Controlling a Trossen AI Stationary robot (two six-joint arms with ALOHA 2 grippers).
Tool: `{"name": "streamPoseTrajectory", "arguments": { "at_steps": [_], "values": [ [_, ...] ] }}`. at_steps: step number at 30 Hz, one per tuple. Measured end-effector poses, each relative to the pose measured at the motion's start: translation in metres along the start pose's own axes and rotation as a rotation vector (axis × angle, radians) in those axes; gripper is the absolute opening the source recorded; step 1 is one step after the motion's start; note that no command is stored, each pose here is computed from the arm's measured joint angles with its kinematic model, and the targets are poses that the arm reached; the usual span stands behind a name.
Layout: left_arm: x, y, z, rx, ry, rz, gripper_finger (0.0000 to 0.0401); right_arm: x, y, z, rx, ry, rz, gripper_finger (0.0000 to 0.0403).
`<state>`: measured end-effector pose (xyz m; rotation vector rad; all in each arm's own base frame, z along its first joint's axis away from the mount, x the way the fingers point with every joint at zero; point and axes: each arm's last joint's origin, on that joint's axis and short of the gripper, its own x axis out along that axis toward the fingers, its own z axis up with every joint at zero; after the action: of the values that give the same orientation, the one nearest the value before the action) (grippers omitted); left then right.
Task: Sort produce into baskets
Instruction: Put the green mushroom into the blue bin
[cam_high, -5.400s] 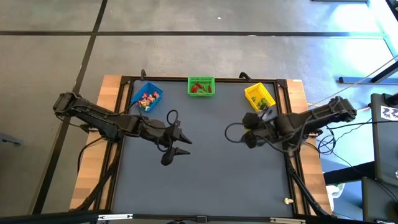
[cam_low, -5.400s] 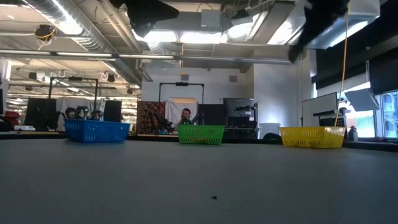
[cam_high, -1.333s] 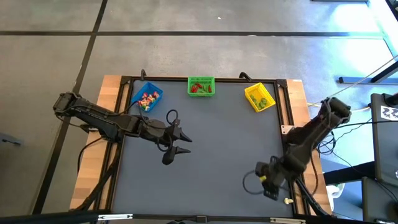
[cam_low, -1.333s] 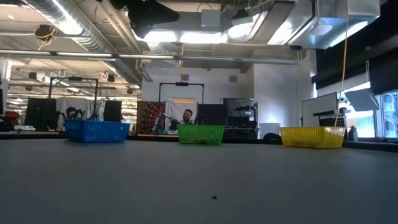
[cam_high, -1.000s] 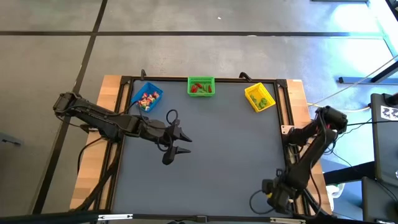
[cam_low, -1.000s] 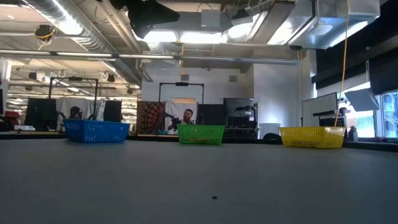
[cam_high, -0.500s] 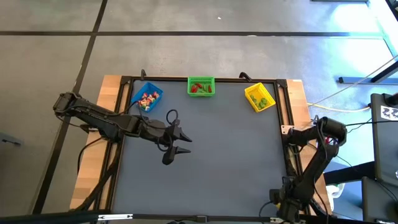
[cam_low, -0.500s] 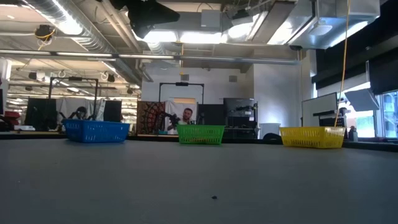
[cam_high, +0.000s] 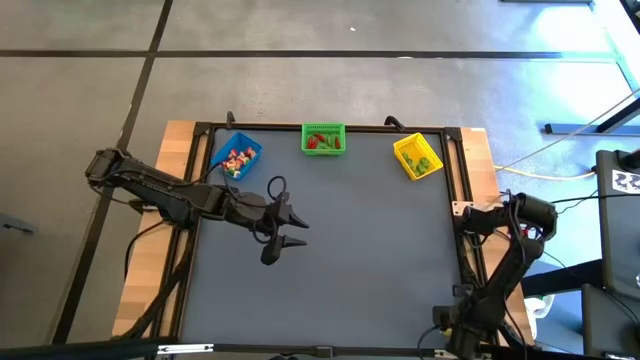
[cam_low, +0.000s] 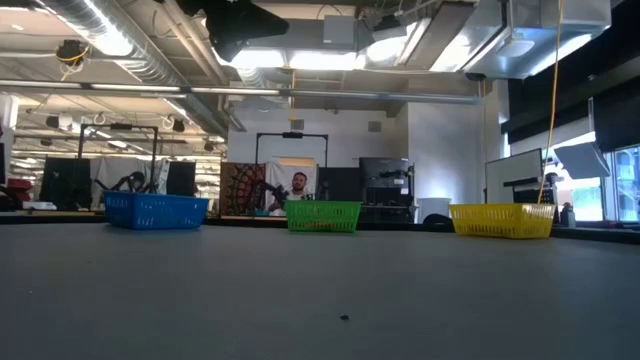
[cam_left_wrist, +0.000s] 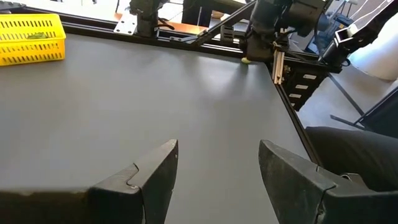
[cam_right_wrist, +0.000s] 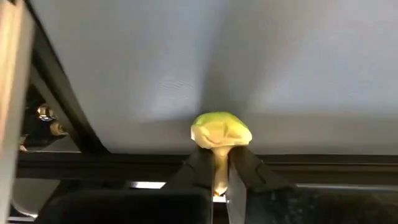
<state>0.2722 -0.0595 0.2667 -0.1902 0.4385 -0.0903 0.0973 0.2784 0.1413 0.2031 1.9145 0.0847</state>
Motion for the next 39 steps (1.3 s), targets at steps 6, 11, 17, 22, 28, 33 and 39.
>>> {"name": "streamPoseTrajectory", "arguments": {
  "at_steps": [6,11,17,22,28,33,39],
  "values": [
    [0.000,0.000,0.000,0.021,-0.001,0.000,0.0219,-0.021,0.004,0.014,0.029,-0.169,-0.004,0.0026],
    [0.000,0.000,0.001,0.005,-0.009,-0.002,0.0219,-0.048,0.005,0.045,-0.008,-0.368,0.001,0.0006],
    [0.000,0.000,0.001,-0.002,-0.013,0.013,0.0219,-0.078,-0.008,0.086,-0.013,-0.642,-0.089,0.0018],
    [0.000,0.000,0.002,-0.018,-0.026,0.025,0.0247,-0.096,-0.026,0.116,-0.010,-0.849,-0.225,0.0014],
    [0.000,-0.003,0.005,0.018,-0.065,0.008,0.0303,-0.117,-0.048,0.147,0.014,-0.987,-0.312,0.0015],
    [0.001,-0.010,0.006,0.039,-0.095,-0.017,0.0312,-0.131,-0.061,0.166,0.037,-1.071,-0.318,0.0015],
    [0.010,-0.013,-0.001,0.035,-0.061,-0.017,0.0313,-0.145,-0.070,0.182,0.024,-1.161,-0.318,0.0016]
  ]
}}
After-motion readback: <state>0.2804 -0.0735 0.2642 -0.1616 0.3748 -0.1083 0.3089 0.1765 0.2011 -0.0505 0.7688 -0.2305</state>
